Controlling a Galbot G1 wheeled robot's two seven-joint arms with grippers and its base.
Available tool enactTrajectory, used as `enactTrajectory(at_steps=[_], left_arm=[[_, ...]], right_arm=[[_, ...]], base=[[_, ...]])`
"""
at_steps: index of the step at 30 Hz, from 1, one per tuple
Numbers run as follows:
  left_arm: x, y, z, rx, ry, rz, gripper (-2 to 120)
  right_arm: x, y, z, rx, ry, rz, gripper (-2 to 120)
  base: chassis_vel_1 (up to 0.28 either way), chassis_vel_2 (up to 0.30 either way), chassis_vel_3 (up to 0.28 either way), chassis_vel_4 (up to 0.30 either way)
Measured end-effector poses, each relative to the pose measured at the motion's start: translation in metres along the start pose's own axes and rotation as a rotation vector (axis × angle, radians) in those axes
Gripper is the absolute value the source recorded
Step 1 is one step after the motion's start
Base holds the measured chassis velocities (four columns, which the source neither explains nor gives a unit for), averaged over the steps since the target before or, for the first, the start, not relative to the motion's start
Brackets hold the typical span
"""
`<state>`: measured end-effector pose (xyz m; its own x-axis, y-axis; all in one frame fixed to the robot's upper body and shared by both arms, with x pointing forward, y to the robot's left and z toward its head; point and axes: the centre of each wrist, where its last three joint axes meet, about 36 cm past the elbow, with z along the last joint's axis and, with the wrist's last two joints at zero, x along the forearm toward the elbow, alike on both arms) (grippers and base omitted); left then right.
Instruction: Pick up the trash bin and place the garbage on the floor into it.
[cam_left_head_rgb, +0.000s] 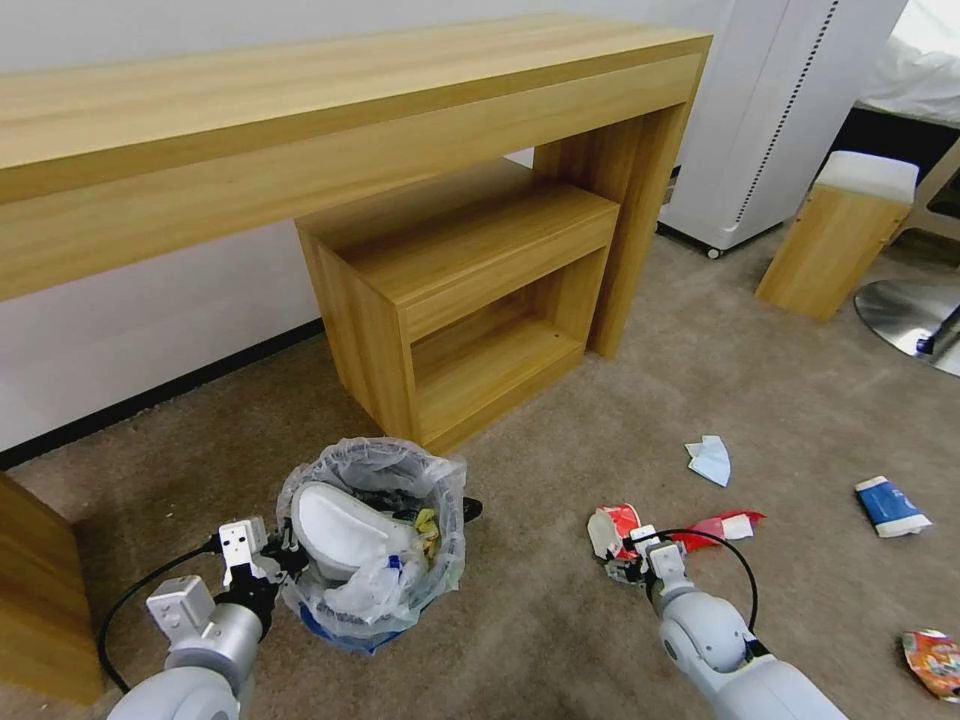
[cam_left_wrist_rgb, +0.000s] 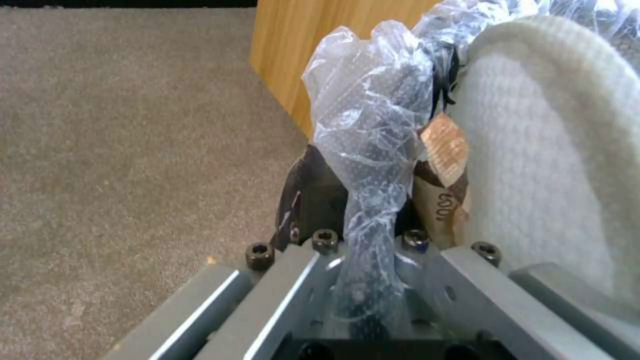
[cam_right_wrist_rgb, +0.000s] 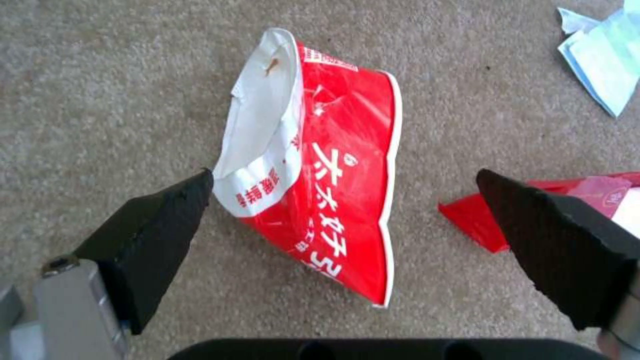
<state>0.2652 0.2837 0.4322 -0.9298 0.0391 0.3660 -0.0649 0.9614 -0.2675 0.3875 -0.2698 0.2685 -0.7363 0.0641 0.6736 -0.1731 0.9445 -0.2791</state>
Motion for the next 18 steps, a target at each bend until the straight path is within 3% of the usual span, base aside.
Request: enactTrajectory(at_steps=[18], left_arm=[[0.0015,0.0009,-0.0028,0.001,-0.007,0.003,1]], right_arm=[[-0.0099,0.0097,-0.0019,-0.02,0.011,-0.002,100]], base=[[0.0,0.0,0.0,0.0]])
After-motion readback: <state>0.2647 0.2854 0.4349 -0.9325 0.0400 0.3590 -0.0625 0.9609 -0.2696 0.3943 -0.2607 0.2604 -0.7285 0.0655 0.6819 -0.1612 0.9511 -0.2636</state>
